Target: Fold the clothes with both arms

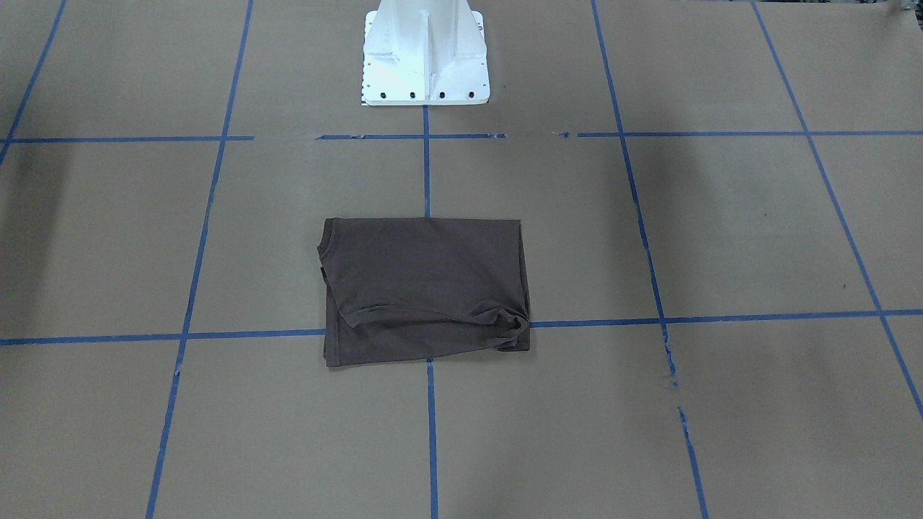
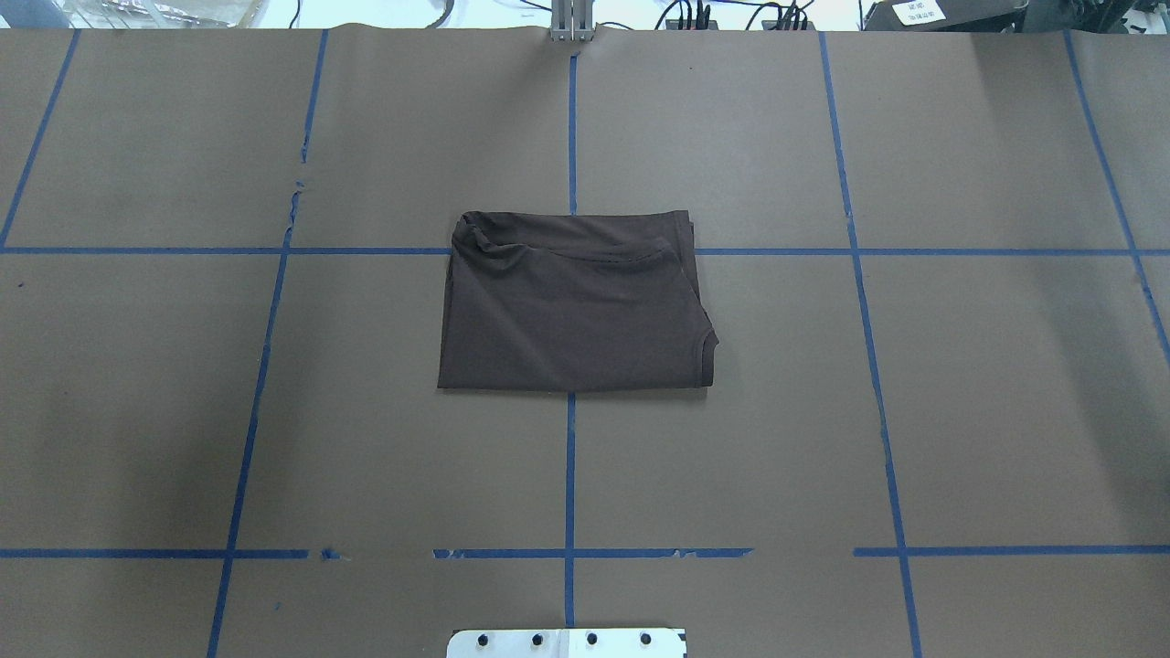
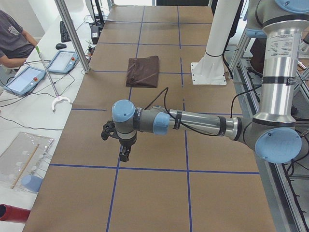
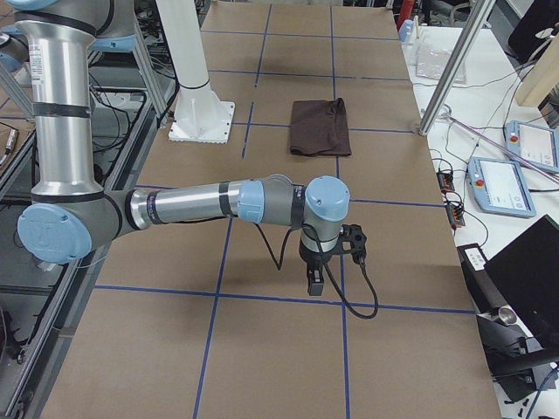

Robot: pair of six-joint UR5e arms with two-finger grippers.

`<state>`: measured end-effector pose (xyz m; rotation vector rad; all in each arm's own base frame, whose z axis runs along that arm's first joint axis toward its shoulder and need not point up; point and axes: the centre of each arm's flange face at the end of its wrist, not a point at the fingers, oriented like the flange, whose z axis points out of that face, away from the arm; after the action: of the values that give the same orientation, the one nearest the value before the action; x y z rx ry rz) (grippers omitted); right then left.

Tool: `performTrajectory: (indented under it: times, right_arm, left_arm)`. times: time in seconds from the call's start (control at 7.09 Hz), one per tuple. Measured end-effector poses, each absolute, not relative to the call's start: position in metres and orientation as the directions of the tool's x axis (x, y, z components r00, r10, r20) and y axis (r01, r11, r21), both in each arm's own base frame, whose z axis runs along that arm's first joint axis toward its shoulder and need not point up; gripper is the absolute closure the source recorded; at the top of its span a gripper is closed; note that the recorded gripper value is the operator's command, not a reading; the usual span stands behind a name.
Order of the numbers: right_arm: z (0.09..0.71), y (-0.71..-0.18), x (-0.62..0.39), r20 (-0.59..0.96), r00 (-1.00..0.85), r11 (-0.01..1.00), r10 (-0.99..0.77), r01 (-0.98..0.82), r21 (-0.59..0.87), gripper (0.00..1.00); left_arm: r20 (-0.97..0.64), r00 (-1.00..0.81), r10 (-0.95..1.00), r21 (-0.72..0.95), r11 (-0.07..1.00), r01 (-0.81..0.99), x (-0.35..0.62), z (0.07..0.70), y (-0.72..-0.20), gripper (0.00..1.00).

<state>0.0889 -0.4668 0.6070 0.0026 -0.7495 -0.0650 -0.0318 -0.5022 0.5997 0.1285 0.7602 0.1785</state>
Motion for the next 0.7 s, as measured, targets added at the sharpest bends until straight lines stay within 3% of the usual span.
performTrajectory:
  times: [0.7]
  right_arm:
    - [0.650, -0.447, 0.088, 0.718, 0.696, 0.998, 0.011, 0.032, -0.046, 0.00]
  left_arm:
    - [-0.674, 0.709, 0.208, 0.170, 0.977, -0.126, -0.029, 0.608, -0.499, 0.00]
